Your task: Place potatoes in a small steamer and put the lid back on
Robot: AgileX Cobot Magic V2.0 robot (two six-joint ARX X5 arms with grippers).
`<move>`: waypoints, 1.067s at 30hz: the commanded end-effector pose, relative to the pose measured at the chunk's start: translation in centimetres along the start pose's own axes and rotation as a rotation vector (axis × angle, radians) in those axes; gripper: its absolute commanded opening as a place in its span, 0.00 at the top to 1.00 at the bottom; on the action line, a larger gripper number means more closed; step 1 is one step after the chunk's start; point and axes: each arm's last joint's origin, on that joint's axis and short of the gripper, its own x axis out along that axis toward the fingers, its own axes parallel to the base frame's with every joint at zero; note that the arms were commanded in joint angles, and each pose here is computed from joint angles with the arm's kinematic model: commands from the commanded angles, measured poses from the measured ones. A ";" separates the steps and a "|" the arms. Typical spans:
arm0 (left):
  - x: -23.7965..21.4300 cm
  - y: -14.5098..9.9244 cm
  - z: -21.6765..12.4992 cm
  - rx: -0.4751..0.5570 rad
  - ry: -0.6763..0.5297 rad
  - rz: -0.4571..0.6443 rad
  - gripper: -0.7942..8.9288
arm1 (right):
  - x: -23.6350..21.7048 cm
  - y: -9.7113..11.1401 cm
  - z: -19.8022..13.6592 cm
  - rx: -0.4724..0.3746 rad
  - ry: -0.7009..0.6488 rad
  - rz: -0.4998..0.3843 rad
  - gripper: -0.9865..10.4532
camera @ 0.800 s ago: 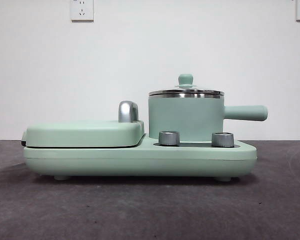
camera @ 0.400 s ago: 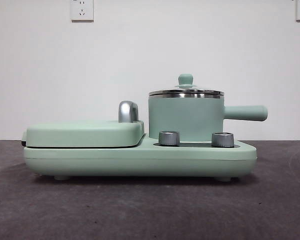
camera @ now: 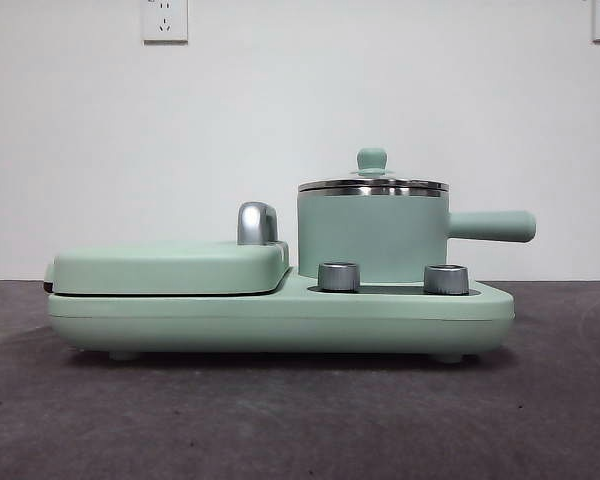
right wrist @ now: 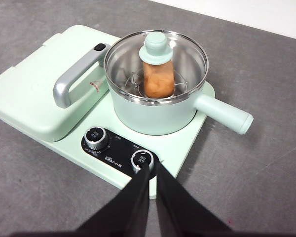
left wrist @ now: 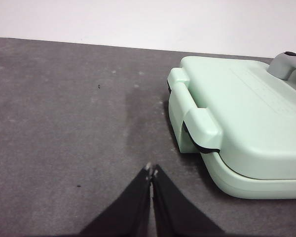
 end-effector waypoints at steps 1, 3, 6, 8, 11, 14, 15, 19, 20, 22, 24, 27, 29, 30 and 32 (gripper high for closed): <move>0.2 0.0 -0.5 0.009 0.004 -0.001 0.91 | 0.0 0.1 0.3 -0.001 -0.014 0.005 0.90; 0.2 0.0 -0.5 0.009 0.004 -0.001 0.91 | 0.0 0.1 0.3 -0.001 -0.014 0.005 0.90; 0.2 0.0 -0.5 0.009 0.004 -0.001 0.91 | 0.0 0.1 0.3 -0.001 -0.014 0.005 0.90; 0.2 0.0 -0.5 0.009 0.004 -0.001 0.91 | -0.1 0.1 0.3 -0.038 -0.013 -0.003 0.90; 0.2 0.0 -0.5 0.009 0.004 -0.001 0.91 | 0.0 -0.4 -0.3 -0.075 -0.018 -0.075 0.90; 0.2 0.0 -0.5 0.009 0.004 -0.001 0.91 | 0.5 -1.4 -2.7 -0.085 -0.070 -0.145 0.90; 0.2 0.0 -0.5 0.009 0.004 -0.001 0.91 | 0.7 -1.7 -3.7 -0.076 -0.096 -0.168 0.90; 0.2 0.0 -0.5 0.009 0.004 -0.001 0.91 | 1.3 -2.9 -8.9 -0.045 -0.218 -0.284 0.90; 0.2 0.0 -0.5 0.009 0.003 -0.001 0.91 | 1.5 -3.1 -9.8 -0.042 -0.239 -0.307 0.90; 0.2 0.1 -0.5 0.009 0.004 -0.001 0.91 | 1.9 -3.5 -12.0 -0.031 -0.270 -0.344 0.90; 0.2 0.0 -0.5 0.009 0.004 -0.001 0.91 | 2.4 -3.7 -13.6 -0.023 -0.275 -0.367 0.90; 0.2 0.0 -0.5 0.009 0.004 -0.001 0.91 | 3.0 -3.9 -15.6 -0.010 -0.271 -0.387 0.90; 0.2 0.0 -0.5 0.009 0.004 -0.001 0.91 | 3.2 -4.0 -16.5 -0.005 -0.277 -0.394 0.90; 0.2 0.0 -0.5 0.009 0.004 -0.001 0.91 | 3.3 -4.0 -16.9 -0.004 -0.281 -0.399 0.90; 0.2 0.0 -0.5 0.009 0.004 -0.001 0.91 | 3.5 -4.1 -17.6 -0.004 -0.296 -0.413 0.90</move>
